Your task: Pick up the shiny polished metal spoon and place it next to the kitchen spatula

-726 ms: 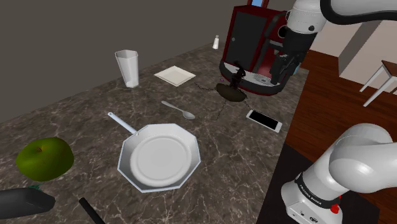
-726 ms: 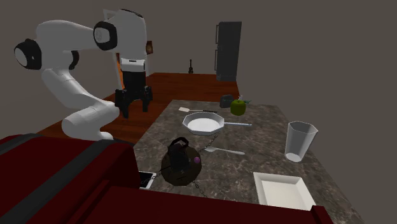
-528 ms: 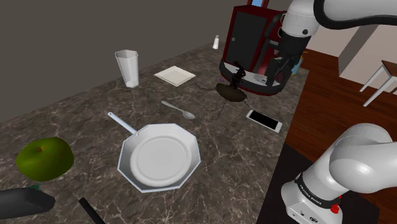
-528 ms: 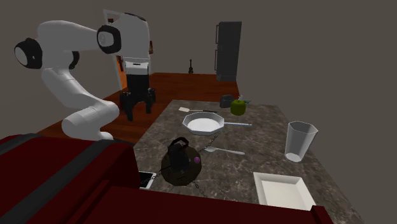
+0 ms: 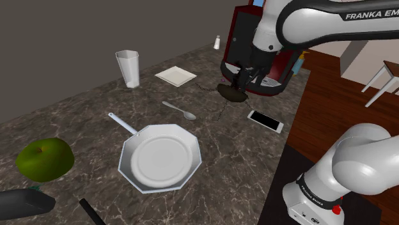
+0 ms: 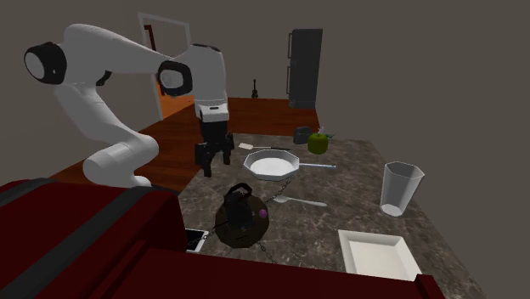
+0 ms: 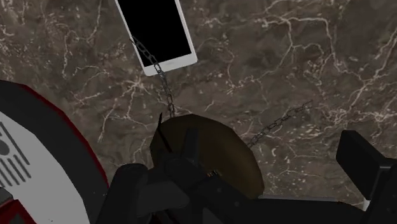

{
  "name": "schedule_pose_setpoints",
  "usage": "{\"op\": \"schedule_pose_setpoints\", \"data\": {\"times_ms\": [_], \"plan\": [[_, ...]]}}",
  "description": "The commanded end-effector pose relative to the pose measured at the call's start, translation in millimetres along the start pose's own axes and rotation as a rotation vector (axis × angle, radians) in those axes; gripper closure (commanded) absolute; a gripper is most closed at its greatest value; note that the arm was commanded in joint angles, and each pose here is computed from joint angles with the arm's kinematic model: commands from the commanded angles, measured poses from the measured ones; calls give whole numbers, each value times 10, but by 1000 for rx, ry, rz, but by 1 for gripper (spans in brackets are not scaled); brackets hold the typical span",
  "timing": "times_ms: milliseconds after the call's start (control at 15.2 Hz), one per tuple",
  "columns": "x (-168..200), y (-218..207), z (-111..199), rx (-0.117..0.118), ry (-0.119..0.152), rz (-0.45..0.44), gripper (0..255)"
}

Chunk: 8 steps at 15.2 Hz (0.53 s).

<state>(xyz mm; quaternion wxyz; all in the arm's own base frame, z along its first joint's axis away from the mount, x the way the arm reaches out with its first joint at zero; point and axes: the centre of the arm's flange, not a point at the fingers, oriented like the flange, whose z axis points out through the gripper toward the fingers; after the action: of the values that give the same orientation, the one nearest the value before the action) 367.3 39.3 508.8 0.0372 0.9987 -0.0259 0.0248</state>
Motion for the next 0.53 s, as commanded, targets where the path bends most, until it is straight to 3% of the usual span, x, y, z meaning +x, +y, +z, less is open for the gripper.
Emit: {"op": "schedule_pose_setpoints", "data": {"times_ms": [0,462], "plan": [[152,-148,156,19,16,-5,0],[681,-596,601,79,66,-26,0]]}}
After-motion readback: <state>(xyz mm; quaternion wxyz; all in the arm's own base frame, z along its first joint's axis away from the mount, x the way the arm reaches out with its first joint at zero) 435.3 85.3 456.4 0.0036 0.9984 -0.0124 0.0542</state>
